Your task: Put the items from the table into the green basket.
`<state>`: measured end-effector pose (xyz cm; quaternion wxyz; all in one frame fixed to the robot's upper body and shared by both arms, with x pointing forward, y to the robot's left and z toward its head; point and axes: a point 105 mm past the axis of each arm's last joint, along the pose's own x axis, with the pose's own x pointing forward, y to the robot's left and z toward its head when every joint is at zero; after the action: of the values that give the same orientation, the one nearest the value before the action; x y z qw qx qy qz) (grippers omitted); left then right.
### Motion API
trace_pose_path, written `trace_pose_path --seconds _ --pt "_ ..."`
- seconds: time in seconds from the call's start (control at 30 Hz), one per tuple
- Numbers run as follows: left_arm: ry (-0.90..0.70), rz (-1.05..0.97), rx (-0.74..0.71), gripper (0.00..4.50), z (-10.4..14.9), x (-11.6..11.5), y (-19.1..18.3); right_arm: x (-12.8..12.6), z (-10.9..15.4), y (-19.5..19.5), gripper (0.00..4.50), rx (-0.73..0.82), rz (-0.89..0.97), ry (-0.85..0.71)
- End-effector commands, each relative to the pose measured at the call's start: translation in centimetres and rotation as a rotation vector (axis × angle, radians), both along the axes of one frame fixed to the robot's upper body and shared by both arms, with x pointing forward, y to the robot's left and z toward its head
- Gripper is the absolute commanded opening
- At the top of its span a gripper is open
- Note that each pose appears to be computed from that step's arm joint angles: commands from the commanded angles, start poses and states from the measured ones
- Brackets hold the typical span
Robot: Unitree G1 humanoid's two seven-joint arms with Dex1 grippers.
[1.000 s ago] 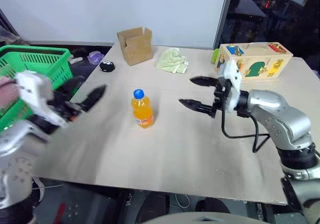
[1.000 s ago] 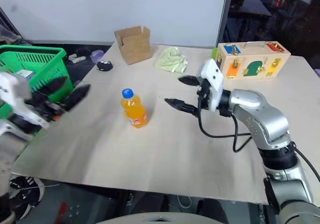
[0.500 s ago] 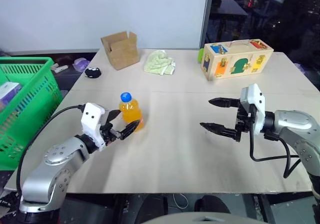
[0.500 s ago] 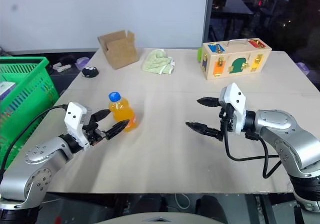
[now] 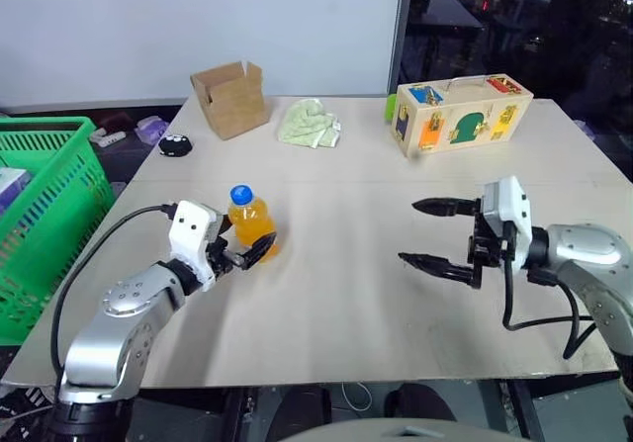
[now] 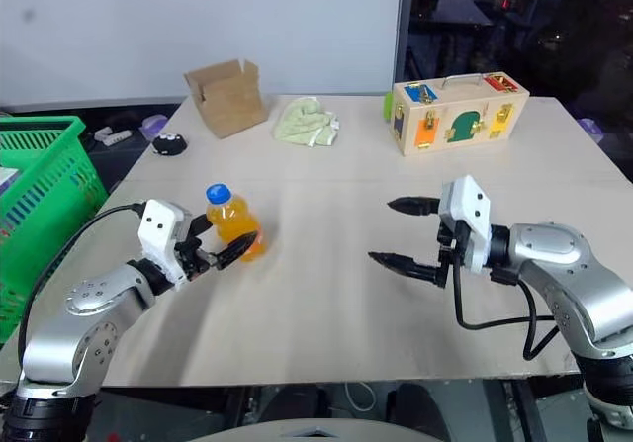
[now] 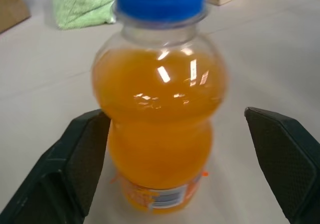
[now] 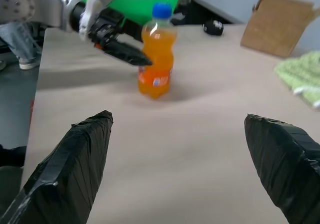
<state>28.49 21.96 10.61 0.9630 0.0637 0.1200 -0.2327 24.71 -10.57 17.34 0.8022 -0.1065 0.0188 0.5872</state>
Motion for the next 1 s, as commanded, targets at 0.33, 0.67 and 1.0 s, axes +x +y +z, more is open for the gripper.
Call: trace_pose_path --seconds 0.33,0.67,1.0 --pt "-0.006 0.012 0.041 4.43 0.0 1.5 0.8 0.3 2.2 2.4 4.50 0.040 0.049 -0.107" --pt "-0.049 0.001 -0.028 2.98 0.8 2.1 0.8 0.3 2.8 3.4 4.50 0.054 0.063 -0.101" --pt "-0.162 0.068 -0.121 2.98 3.7 1.5 1.0 1.6 2.1 3.8 4.50 0.059 0.064 -0.077"
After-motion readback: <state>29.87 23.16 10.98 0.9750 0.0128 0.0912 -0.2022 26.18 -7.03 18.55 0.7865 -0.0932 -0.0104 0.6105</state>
